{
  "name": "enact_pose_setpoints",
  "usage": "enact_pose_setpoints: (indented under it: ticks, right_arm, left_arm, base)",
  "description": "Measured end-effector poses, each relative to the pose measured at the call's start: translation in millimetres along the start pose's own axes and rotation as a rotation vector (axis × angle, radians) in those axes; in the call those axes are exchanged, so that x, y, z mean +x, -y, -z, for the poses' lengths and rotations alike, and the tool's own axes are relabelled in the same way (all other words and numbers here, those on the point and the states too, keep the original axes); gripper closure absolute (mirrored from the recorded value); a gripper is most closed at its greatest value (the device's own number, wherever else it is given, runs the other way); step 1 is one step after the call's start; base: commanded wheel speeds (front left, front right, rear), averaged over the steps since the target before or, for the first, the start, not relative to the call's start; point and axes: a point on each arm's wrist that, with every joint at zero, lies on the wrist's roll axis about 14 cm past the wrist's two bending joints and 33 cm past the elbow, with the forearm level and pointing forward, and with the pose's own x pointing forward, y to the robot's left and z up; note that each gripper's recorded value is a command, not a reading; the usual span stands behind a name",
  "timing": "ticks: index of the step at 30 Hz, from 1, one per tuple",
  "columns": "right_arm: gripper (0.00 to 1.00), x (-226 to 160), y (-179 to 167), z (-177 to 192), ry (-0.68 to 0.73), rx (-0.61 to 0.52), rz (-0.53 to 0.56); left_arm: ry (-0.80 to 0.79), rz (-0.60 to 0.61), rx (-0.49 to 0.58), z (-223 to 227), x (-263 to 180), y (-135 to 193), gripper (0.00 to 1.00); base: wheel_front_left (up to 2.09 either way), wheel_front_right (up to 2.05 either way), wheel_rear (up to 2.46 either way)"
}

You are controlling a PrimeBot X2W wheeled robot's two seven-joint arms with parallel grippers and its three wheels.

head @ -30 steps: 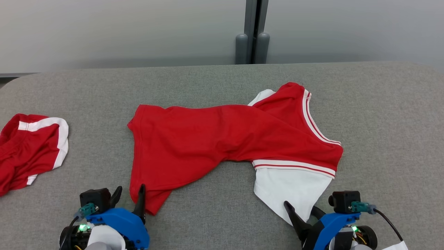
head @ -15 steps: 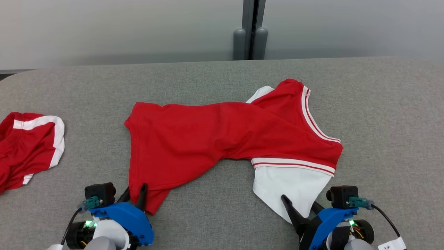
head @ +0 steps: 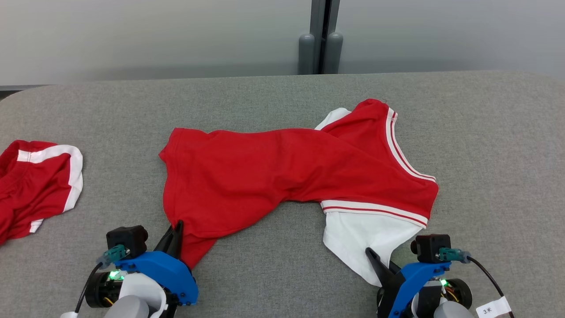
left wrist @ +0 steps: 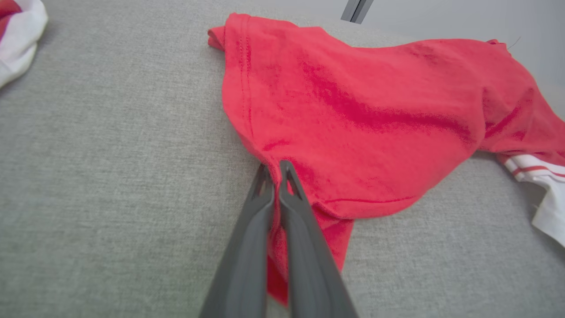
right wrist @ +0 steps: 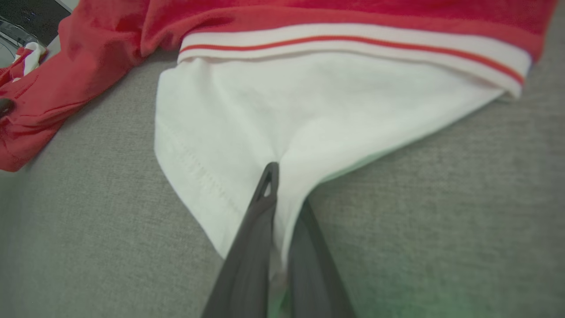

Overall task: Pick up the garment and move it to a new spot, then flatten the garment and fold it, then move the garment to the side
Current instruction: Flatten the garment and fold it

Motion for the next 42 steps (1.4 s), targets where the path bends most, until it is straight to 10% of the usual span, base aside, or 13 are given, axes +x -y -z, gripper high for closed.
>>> enact_pose_setpoints:
  ticks: [15, 35, 42]
  right_arm:
    - [1.0, -16, 0, -85, 0.338, -0.067, 0.011]
    - [1.0, -174, -3, -245, 0.847, -0.322, 0.189]
    - [1.0, -168, -14, -286, 0.817, -0.423, 0.175]
  left_arm:
    - [0.26, 0.077, -0.166, -59, -10, 17, 1.0]
    - [0.54, 0.526, -0.445, -199, -76, 96, 1.0]
    - [0.555, 0.606, -0.424, -254, -68, 112, 1.0]
  base:
    - [0.0, 0.0, 0.0]
    - [0.0, 0.0, 0.0]
    - [0.0, 0.0, 0.0]
